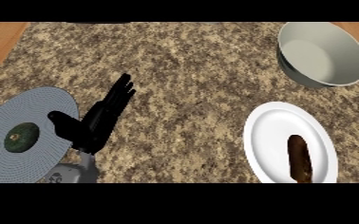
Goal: Pick the lemon from the plate and place it in the bowl
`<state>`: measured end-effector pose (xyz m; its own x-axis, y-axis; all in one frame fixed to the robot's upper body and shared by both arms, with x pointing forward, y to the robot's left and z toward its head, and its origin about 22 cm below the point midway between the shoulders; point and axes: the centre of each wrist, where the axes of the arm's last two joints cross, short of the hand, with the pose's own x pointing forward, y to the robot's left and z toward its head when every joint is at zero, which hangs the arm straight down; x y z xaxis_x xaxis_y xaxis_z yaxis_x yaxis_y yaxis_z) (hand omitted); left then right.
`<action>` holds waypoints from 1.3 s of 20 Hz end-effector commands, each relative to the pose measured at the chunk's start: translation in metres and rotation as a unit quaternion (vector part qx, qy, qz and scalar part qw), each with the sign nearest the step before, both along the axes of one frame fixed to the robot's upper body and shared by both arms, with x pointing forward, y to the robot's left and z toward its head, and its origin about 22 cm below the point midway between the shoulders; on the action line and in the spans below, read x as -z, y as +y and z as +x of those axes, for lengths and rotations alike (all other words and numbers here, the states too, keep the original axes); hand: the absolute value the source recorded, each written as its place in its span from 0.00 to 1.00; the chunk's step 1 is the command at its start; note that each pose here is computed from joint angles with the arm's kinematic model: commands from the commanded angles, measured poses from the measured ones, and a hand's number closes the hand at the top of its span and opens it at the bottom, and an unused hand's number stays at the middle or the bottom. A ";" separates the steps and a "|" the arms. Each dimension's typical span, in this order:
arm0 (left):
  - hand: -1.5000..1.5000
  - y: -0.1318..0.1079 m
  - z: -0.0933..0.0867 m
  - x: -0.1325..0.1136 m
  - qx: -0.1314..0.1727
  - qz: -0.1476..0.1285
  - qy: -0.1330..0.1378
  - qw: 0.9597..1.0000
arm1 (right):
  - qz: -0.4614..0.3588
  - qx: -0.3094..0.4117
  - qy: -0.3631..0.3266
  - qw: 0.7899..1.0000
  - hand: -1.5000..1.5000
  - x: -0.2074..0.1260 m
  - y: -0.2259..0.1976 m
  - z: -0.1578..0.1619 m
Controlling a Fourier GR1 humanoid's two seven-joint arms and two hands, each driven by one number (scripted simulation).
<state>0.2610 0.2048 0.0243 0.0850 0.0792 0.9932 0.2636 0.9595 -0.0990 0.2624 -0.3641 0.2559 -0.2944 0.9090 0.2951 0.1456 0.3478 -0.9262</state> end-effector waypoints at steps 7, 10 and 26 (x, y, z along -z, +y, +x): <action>0.50 -0.012 0.012 -0.005 0.015 -0.001 -0.001 1.000 | 0.001 0.018 -0.009 1.000 1.00 0.034 0.004 0.094; 0.50 -0.008 -0.001 0.001 0.016 0.001 0.002 1.000 | -0.017 0.027 -0.016 0.999 1.00 0.052 0.001 0.116; 0.50 -0.026 0.011 -0.022 0.027 -0.001 -0.022 0.999 | 0.030 0.092 0.109 0.989 0.00 0.119 -0.017 0.165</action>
<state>0.2700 0.1845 0.0362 0.0596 0.0775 0.9952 0.3189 0.9432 -0.0925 0.4227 -0.3802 0.1449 -0.0380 0.9529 0.3009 0.0394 0.3023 -0.9524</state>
